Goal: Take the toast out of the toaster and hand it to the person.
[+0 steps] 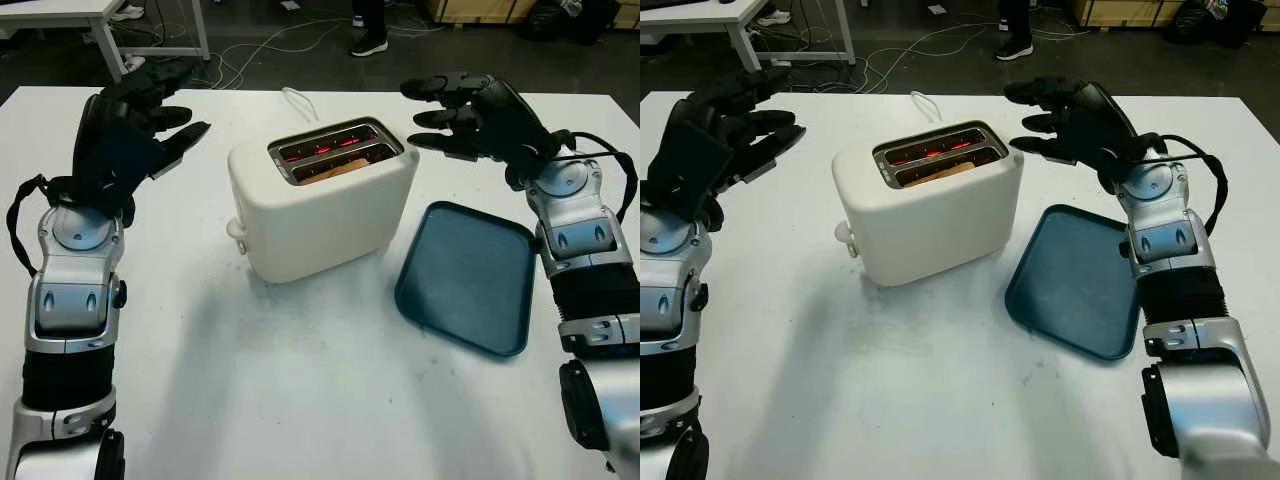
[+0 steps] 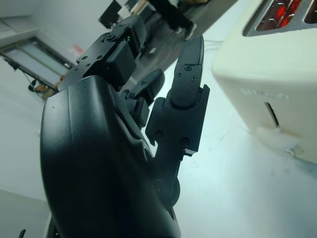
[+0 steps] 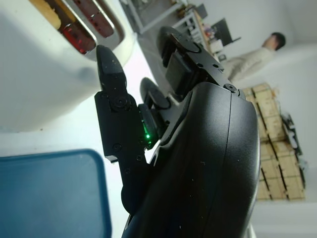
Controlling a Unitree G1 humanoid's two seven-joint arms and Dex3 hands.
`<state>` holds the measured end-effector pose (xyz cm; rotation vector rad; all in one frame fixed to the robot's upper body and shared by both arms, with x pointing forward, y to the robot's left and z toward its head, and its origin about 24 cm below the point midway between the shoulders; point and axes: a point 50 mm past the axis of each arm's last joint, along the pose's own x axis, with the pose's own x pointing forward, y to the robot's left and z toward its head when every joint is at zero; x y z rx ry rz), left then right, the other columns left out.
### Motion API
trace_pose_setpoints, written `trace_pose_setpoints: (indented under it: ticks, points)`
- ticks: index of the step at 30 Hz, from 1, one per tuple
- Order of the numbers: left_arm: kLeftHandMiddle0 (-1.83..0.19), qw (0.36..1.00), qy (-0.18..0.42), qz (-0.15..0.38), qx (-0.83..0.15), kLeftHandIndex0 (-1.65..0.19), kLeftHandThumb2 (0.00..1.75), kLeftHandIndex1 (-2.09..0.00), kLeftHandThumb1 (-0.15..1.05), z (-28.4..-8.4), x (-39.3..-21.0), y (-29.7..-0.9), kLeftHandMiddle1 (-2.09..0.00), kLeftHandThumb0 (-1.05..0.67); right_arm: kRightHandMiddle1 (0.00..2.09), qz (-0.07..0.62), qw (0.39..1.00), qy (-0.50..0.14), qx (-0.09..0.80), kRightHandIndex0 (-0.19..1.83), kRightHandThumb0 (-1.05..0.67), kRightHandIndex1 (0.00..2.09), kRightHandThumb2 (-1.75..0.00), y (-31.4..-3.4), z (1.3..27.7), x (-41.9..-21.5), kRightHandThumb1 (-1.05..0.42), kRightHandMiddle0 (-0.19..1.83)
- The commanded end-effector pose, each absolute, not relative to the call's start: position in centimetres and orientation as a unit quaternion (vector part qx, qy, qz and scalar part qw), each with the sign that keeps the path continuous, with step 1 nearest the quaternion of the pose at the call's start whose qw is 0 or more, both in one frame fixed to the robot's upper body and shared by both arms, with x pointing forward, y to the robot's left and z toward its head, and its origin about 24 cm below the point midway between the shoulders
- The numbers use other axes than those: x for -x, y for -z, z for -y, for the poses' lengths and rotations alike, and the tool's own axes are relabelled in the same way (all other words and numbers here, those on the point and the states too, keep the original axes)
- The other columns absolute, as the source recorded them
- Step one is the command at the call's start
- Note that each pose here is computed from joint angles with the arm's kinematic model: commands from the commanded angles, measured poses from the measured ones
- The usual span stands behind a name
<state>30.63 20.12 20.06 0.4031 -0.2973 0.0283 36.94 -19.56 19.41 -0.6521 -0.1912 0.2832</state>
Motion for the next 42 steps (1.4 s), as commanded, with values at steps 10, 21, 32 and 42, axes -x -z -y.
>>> trace_pose_setpoints:
  ticks: [10,21,32,42]
  points:
    - [-0.38,0.965,-0.01,0.159,-0.208,-0.62,0.07,-0.04,0.92,-19.63,-30.21,-20.25,-0.72,-0.41,0.01,0.1,0.936,-0.127,0.314,0.65,-0.32,0.05,0.0,-19.76,20.14,-36.86,-0.9,0.6]
    - [-0.35,0.966,-0.001,0.157,-0.205,-0.62,0.07,-0.03,0.92,-19.35,-29.89,-20.21,-0.75,-0.39,0.01,0.097,0.938,-0.134,0.304,0.65,-0.36,0.05,0.0,-19.64,20.08,-36.91,-0.9,0.6]
    - [-0.34,0.966,-0.001,0.158,-0.203,-0.62,0.07,-0.04,0.92,-19.35,-30.03,-20.28,-0.79,-0.39,0.0,0.091,0.944,-0.133,0.288,0.64,-0.37,0.03,0.0,-19.55,19.89,-36.73,-0.9,0.59]
    - [-0.32,0.966,-0.001,0.16,-0.201,-0.63,0.06,-0.05,0.92,-19.21,-30.14,-20.52,-0.83,-0.41,0.01,0.09,0.946,-0.132,0.281,0.66,-0.37,0.04,0.0,-19.73,19.71,-36.41,-0.9,0.61]
